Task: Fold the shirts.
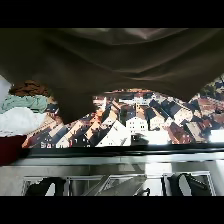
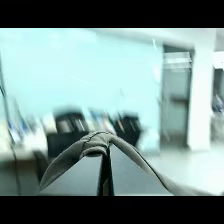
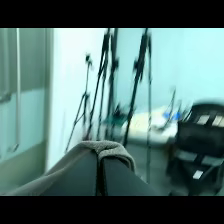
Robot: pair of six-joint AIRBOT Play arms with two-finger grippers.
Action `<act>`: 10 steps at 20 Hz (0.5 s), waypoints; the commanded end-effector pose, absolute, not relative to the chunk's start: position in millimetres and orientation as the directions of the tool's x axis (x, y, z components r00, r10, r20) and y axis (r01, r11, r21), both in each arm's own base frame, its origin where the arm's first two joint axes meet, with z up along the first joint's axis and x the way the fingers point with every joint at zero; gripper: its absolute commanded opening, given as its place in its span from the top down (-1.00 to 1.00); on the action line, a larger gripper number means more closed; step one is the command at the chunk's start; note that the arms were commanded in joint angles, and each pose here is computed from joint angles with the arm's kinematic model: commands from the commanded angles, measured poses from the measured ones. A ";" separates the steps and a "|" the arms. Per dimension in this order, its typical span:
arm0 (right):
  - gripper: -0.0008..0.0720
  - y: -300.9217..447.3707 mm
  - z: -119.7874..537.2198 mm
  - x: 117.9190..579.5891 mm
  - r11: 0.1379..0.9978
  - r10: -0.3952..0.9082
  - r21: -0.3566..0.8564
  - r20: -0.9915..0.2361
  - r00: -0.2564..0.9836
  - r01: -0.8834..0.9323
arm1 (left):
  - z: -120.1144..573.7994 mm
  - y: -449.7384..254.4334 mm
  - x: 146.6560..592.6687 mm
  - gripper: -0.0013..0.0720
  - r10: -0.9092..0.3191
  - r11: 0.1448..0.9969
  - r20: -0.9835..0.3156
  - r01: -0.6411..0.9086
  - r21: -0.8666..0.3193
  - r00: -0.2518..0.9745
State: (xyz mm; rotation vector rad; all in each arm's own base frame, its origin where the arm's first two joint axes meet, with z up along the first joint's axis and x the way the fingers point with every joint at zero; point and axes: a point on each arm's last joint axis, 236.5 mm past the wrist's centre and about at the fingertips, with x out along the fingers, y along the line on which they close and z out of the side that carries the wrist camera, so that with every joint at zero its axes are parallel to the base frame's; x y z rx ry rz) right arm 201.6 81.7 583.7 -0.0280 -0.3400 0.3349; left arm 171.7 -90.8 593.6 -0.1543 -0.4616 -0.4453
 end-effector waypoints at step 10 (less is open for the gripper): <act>0.91 39.8 407.6 352.1 0.872 0.446 0.299 -0.163 0.880 -0.386 | 405.2 -91.9 361.3 0.91 -0.410 0.907 -0.230 0.367 -0.209 0.882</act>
